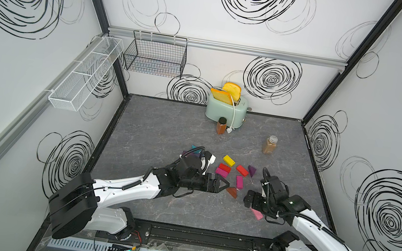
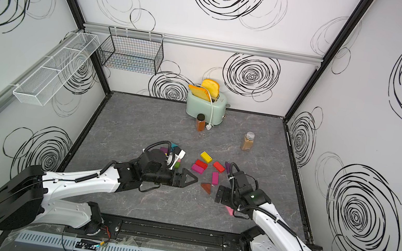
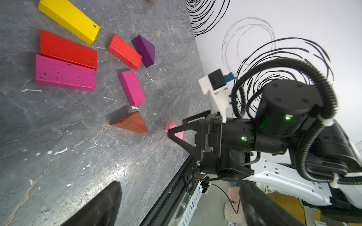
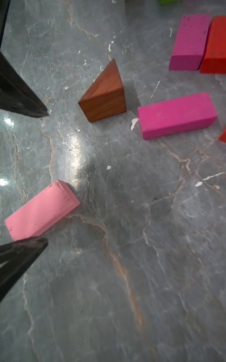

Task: Assemble a piece of candy with building blocks
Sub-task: Pick up the building block from the center of the board.

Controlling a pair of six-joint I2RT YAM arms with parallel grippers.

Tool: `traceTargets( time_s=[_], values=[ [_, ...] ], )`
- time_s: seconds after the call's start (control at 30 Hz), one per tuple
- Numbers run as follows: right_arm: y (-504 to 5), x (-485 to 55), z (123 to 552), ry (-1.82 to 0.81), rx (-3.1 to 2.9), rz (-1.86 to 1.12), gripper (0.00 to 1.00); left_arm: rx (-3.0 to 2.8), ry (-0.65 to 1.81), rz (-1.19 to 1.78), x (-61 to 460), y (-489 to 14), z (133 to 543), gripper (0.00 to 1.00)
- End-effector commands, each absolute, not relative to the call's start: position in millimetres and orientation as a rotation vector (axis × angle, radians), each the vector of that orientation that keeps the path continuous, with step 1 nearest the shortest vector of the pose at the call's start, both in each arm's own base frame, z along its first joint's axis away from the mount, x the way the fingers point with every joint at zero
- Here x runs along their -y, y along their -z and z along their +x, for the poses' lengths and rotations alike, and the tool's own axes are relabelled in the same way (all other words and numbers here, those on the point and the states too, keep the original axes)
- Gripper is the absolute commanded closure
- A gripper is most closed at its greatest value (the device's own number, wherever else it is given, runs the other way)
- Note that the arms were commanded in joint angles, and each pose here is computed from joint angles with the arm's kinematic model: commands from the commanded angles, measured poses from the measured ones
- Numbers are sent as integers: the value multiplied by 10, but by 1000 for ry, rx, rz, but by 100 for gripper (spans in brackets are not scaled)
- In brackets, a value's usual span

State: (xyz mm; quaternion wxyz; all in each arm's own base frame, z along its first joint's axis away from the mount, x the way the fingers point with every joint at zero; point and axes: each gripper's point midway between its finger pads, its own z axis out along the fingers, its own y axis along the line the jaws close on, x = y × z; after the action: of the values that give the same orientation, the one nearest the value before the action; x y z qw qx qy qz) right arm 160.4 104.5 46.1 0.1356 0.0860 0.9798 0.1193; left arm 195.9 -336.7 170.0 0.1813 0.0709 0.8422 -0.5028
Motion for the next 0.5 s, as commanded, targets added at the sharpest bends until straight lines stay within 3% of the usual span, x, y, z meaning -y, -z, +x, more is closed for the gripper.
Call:
traceTargets(
  time_s=[0.0,0.27,0.47],
  values=[
    [-380,-1102,1524,-376,-2895,272,2,-2292,1504,205,3390,-1871,1987,2],
    [-306,-1137,1470,-350,-2983,228,6,-2269,1536,123,3253,-1842,2092,4],
    [-300,-1170,1446,-330,-2994,194,17,-2276,1554,98,3192,-1816,2200,5]
  ],
)
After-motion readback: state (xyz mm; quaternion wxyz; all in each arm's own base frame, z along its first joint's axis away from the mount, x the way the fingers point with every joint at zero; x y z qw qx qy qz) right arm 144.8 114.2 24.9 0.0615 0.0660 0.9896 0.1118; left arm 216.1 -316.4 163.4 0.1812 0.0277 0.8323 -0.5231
